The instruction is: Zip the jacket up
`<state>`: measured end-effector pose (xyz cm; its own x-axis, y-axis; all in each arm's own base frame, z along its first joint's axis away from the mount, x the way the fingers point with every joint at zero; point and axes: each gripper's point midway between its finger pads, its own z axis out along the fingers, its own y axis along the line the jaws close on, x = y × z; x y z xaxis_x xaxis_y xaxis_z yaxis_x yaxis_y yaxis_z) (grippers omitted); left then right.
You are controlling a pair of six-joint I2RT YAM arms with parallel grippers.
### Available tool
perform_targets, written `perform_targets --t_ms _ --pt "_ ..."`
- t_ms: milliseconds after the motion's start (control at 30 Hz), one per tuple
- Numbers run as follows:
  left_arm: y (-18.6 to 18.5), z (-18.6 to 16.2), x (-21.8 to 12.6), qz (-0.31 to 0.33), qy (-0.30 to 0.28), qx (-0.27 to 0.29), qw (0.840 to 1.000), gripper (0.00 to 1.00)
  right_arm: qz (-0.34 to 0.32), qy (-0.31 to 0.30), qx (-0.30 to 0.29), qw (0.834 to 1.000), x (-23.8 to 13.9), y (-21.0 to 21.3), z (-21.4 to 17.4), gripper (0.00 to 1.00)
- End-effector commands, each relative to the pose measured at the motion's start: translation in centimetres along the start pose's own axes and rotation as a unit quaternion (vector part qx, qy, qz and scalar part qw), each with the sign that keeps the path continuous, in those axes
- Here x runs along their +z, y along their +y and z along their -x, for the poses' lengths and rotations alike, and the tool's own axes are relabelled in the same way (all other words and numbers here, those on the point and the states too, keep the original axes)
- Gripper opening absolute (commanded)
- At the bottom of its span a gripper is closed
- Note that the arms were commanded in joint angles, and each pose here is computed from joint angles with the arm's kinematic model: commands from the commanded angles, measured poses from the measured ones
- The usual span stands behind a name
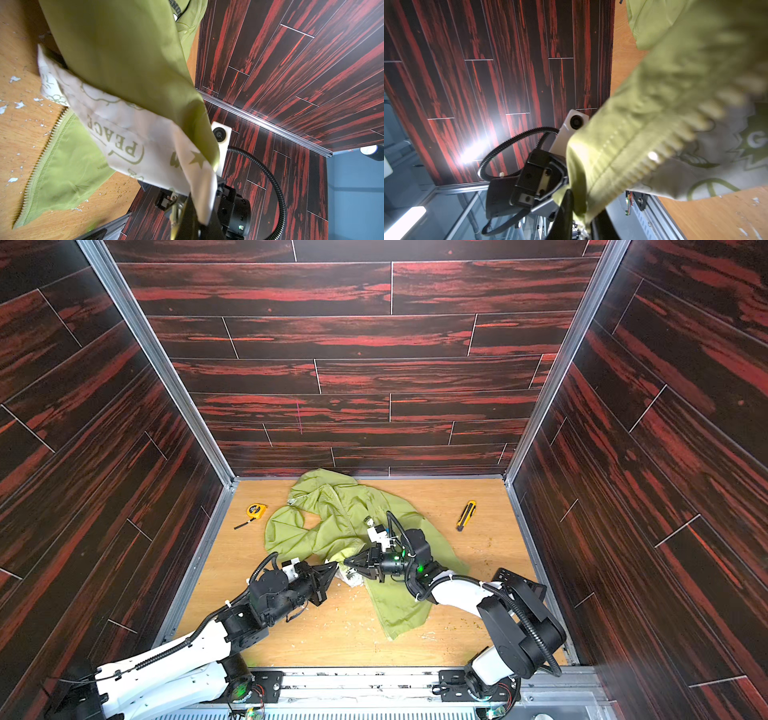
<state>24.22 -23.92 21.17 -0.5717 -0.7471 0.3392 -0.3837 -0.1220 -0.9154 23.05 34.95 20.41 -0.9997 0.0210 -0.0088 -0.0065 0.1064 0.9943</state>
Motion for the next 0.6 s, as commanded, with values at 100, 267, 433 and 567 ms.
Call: perform_targets --t_ms 100,267,433,567 --pt "0.6 0.8 -1.0 0.001 -0.011 0.004 1.000 0.02 0.004 0.000 -0.018 1.000 -0.2 2.0 0.1 0.06" --pt "1.7 0.6 -1.1 0.021 -0.002 0.020 1.000 0.58 -0.015 0.006 -0.018 1.000 -0.2 2.0 0.0 0.00" --pt "1.9 -0.3 -0.3 0.033 0.020 0.030 0.999 0.79 -0.045 0.012 -0.018 0.999 -0.5 1.8 -0.3 0.00" --pt "1.5 -1.0 0.9 0.025 0.036 0.034 0.998 0.80 -0.057 0.019 -0.014 0.998 -0.7 1.6 -0.8 0.00"
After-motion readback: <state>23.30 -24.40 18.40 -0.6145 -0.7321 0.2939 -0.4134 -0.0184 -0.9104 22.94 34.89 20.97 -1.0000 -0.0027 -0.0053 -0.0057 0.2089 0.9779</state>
